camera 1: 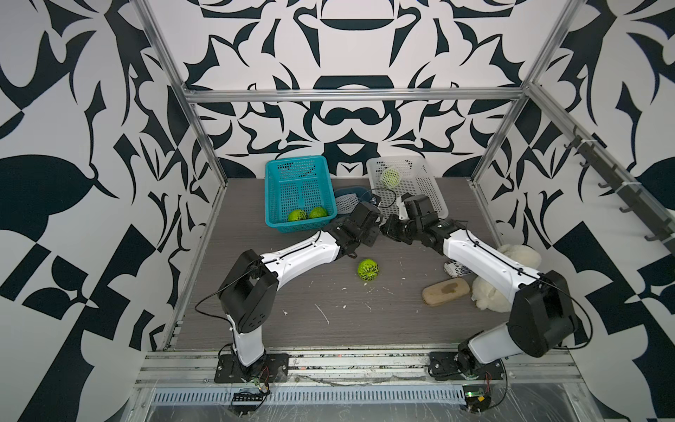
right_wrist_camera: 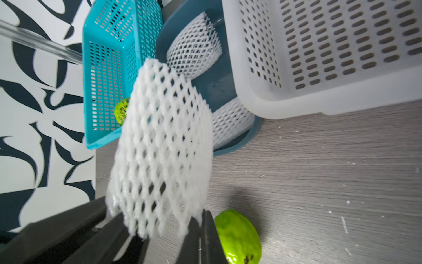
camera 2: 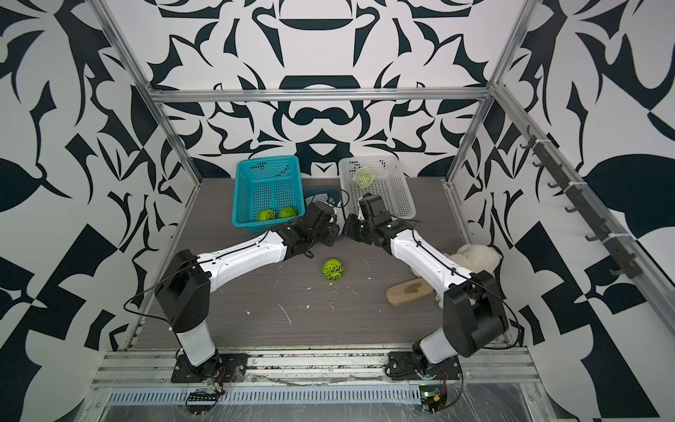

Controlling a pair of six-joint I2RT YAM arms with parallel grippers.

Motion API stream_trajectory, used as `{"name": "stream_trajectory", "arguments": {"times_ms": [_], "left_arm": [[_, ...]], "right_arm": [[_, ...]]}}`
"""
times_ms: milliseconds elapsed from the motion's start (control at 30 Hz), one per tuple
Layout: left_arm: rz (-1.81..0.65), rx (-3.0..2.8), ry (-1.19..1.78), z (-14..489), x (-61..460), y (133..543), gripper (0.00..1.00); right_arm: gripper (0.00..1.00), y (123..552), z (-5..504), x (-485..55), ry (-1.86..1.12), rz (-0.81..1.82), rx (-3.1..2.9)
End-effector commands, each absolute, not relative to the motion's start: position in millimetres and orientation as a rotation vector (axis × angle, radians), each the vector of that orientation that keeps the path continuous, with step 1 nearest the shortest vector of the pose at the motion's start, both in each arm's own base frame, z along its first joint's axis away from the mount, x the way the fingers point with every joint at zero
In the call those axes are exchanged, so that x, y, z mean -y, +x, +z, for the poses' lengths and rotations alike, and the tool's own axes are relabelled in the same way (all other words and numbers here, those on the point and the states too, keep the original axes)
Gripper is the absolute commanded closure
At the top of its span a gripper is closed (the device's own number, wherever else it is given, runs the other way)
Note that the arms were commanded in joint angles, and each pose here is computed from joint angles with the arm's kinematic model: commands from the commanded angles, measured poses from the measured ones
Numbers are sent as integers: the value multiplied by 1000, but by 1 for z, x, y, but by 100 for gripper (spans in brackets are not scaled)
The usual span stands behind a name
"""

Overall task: Sleeve custard apples in foam nets
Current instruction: Open the foam net.

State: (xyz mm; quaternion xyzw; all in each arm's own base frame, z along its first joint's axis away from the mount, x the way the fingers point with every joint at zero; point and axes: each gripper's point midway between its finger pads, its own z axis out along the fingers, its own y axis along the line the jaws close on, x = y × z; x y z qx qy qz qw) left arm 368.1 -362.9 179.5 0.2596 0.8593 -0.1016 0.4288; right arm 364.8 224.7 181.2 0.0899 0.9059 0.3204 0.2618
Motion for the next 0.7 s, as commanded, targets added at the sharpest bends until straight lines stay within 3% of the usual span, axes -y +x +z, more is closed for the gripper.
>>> {"name": "stream_trajectory", "arguments": {"times_ms": [0,100,367,433,533,667], "left_arm": [[-300,-2162,622,185,368,368,90],[-312,-2187,619,187,369,367,92],[-446,-2232,646,191,373,352,94],[-452,-2255,642,188,368,350,95],[-440,-2300,613,181,355,352,96],[-422,-2342,545,175,333,360,96]], "right_arm": [[55,366,207,-233,159,940,-2363],[43,365,208,-232,142,922,-2349],[45,376,186,-218,173,780,-2347],[55,380,183,-214,188,751,-2342],[81,384,181,-208,209,701,-2339],[85,383,176,-193,231,592,-2354]]}}
